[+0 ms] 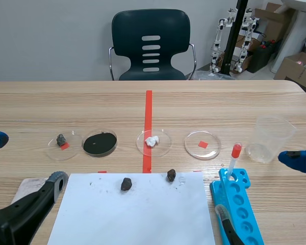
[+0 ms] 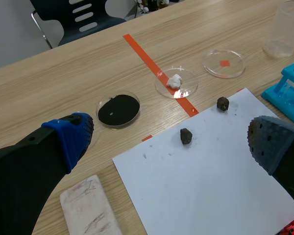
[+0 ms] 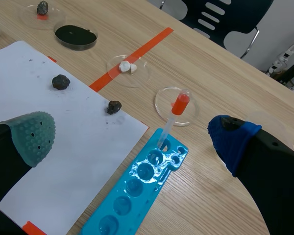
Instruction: Pick up the dropper by the top with the right hand
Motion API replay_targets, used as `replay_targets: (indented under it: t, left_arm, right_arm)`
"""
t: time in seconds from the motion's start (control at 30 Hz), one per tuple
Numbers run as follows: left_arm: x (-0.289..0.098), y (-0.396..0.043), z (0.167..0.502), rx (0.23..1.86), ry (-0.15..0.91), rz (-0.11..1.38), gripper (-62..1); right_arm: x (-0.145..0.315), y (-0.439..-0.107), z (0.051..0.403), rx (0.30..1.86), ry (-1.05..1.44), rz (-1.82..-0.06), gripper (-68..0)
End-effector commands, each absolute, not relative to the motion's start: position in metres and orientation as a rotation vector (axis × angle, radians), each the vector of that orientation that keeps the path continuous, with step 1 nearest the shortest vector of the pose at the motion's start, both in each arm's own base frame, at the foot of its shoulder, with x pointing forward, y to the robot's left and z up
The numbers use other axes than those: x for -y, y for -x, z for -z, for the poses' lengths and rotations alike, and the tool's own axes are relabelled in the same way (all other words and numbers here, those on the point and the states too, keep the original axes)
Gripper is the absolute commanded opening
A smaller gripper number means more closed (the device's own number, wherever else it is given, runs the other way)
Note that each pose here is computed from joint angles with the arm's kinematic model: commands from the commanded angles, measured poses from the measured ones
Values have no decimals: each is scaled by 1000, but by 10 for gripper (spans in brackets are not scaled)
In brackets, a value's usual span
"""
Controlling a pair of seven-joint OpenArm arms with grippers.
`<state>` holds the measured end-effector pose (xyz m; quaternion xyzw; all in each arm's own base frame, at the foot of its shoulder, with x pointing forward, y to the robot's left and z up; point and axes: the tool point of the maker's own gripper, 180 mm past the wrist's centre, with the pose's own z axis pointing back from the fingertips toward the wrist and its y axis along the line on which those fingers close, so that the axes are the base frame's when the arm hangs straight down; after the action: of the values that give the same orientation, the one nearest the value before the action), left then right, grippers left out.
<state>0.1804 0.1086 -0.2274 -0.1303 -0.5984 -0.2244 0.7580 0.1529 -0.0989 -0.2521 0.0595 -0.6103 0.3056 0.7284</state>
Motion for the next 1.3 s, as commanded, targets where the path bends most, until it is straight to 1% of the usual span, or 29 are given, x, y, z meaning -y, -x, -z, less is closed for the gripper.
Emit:
replay_targets:
  t: [0.0, 0.8, 1.1, 1.27]
  left_arm:
    - [-109, -182, 223, 1322, 286, 483, 14]
    - [-109, -182, 223, 1322, 286, 483, 14]
    - [-109, -182, 223, 1322, 286, 483, 14]
    - [-109, -182, 223, 1322, 286, 483, 14]
  right_arm:
    - [96, -159, 241, 1390, -134, -671, 4]
    - [96, -158, 241, 1388, -131, -678, 4]
    - [106, -161, 247, 1362, -76, -654, 4]
    - [120, -162, 252, 1382, -16, -621, 4]
